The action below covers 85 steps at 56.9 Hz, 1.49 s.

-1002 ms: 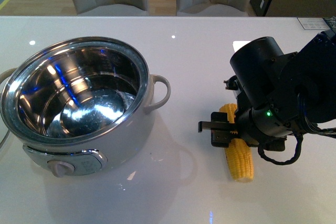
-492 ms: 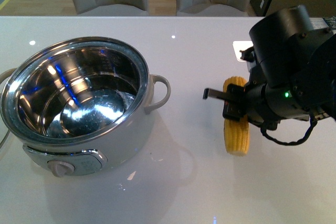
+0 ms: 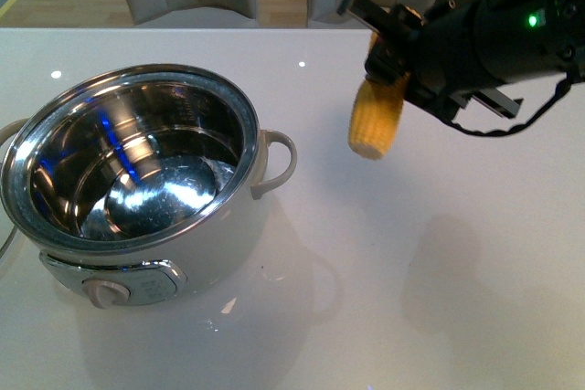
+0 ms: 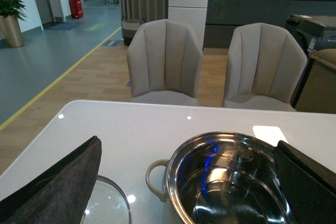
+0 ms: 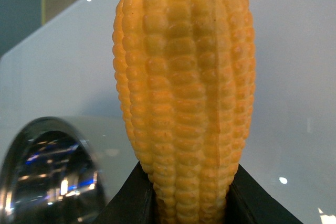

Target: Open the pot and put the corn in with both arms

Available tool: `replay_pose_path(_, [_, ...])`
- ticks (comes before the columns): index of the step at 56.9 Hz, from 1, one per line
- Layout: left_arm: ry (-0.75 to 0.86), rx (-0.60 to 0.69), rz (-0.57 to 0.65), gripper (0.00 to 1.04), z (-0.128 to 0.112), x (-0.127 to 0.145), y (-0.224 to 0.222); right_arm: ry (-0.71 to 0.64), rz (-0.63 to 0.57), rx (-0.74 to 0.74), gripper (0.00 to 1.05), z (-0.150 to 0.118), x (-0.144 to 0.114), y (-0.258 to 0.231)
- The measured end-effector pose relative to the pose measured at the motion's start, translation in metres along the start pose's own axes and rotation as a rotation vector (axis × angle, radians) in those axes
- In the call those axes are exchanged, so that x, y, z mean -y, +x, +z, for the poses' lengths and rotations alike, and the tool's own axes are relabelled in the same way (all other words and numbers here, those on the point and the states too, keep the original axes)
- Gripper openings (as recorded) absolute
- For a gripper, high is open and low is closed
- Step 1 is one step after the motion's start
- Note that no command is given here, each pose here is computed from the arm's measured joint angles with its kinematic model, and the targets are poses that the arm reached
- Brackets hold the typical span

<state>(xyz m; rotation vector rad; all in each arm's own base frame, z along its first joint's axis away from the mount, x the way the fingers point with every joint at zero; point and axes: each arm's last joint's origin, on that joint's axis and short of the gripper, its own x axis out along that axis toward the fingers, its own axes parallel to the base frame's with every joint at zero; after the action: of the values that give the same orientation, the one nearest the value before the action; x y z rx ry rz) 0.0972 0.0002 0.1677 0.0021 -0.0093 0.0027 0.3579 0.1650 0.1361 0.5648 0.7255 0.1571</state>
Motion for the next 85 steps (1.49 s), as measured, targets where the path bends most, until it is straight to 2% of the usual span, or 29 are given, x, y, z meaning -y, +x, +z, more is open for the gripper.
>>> replay_pose_path(16, [0.0,0.0,0.0,0.98,0.0,0.0,0.0,0.039,0.152,-0.008,0.21,-0.001,-0.054,-0.003])
replay_pose_path(23, [0.0,0.0,0.0,0.98,0.0,0.0,0.0,0.057,0.193,-0.029,0.21,-0.004,-0.068,0.001])
replay_pose_path(42, [0.0,0.0,0.0,0.98,0.0,0.0,0.0,0.122,0.271,-0.139,0.2,-0.032,-0.099,0.024])
replay_pose_path(53, [0.0,0.0,0.0,0.98,0.0,0.0,0.0,0.134,0.286,-0.179,0.2,-0.043,-0.107,0.032])
replay_pose_path(72, [0.0,0.0,0.0,0.98,0.0,0.0,0.0,0.063,0.263,-0.364,0.2,-0.08,-0.109,0.042])
replay_pose_path(81, [0.0,0.0,0.0,0.98,0.0,0.0,0.0,0.053,0.267,-0.375,0.2,-0.083,-0.11,0.042])
replay_pose_path(85, [0.0,0.0,0.0,0.98,0.0,0.0,0.0,0.05,0.267,-0.375,0.3,-0.084,-0.109,0.042])
